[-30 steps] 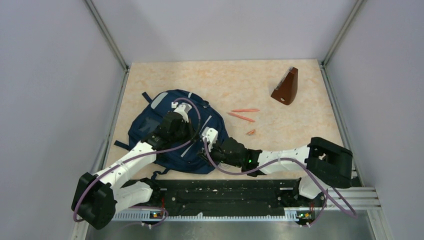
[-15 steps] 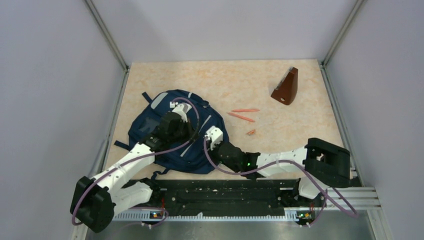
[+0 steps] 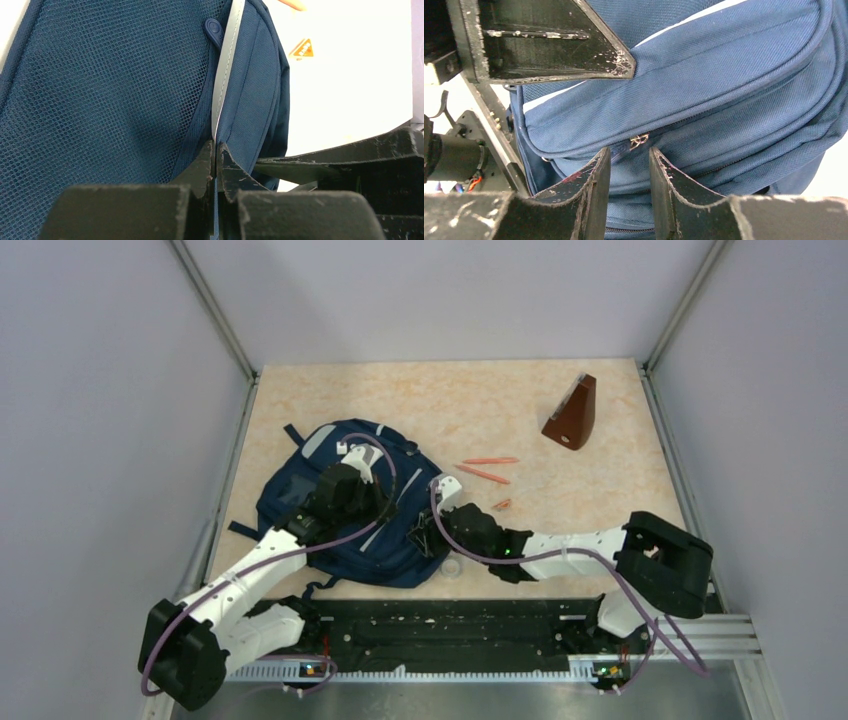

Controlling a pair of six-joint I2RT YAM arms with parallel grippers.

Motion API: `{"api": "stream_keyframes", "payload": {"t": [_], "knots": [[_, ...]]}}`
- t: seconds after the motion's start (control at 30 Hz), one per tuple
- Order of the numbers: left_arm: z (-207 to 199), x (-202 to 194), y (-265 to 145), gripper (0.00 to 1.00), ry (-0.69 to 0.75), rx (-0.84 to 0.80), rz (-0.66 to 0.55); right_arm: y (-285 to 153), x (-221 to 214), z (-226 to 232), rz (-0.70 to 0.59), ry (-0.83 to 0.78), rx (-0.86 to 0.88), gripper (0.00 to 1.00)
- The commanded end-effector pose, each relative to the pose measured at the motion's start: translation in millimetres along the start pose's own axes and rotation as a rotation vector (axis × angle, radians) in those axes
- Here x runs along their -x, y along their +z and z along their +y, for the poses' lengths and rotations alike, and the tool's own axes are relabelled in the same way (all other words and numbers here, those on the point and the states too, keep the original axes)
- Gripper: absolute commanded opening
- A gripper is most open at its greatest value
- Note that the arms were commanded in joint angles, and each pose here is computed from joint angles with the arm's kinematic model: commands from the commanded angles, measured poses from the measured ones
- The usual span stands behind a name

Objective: Pack the student bag
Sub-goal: Unzip the student bag at the center of the board.

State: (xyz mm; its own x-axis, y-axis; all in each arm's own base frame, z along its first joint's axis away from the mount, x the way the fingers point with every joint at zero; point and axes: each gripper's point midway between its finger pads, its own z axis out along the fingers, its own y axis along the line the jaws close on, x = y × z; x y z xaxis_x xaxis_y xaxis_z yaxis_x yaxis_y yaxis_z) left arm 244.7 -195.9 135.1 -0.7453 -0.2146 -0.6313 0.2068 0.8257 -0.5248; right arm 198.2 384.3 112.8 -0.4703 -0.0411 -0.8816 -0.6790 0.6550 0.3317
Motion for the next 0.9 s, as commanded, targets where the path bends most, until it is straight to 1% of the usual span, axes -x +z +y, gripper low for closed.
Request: {"api": "stream_keyframes", "payload": {"t": [0.0,0.27,0.3,0.33,0.4,0.43,0.63,0.87], "knots": [[-33.9,45.4,-12.9,0.0,0.013,-0.101,-0.143,5.7,15.6,17.4,0.0,0.132,0.077,0.33],[-36.1,46.1,-12.4,0.0,0.005,-0.11,-0.141,22.3,10.7,19.1,0.008,0.18,0.071,0.3],[-36.1,45.7,-12.2,0.0,0.004,-0.11,-0.14,24.5,11.2,20.6,0.005,0.179,0.078,0.28],[-36.1,45.8,-12.1,0.0,0.002,-0.11,-0.142,26.8,11.1,21.3,0.005,0.178,0.081,0.24],[-37.2,46.8,-12.1,0.0,-0.004,-0.115,-0.146,30.7,9.1,21.4,0.013,0.166,0.08,0.04],[-38.2,48.0,-12.0,0.0,-0.006,-0.118,-0.15,31.7,6.9,21.2,0.021,0.157,0.079,0.0],[-41.2,54.9,-8.7,0.0,-0.013,-0.127,-0.172,19.8,-1.4,35.8,0.026,0.061,0.116,0.0],[-45.9,64.4,0.6,0.0,-0.013,-0.132,-0.18,8.4,-10.6,79.1,0.031,-0.021,0.198,0.0]]}}
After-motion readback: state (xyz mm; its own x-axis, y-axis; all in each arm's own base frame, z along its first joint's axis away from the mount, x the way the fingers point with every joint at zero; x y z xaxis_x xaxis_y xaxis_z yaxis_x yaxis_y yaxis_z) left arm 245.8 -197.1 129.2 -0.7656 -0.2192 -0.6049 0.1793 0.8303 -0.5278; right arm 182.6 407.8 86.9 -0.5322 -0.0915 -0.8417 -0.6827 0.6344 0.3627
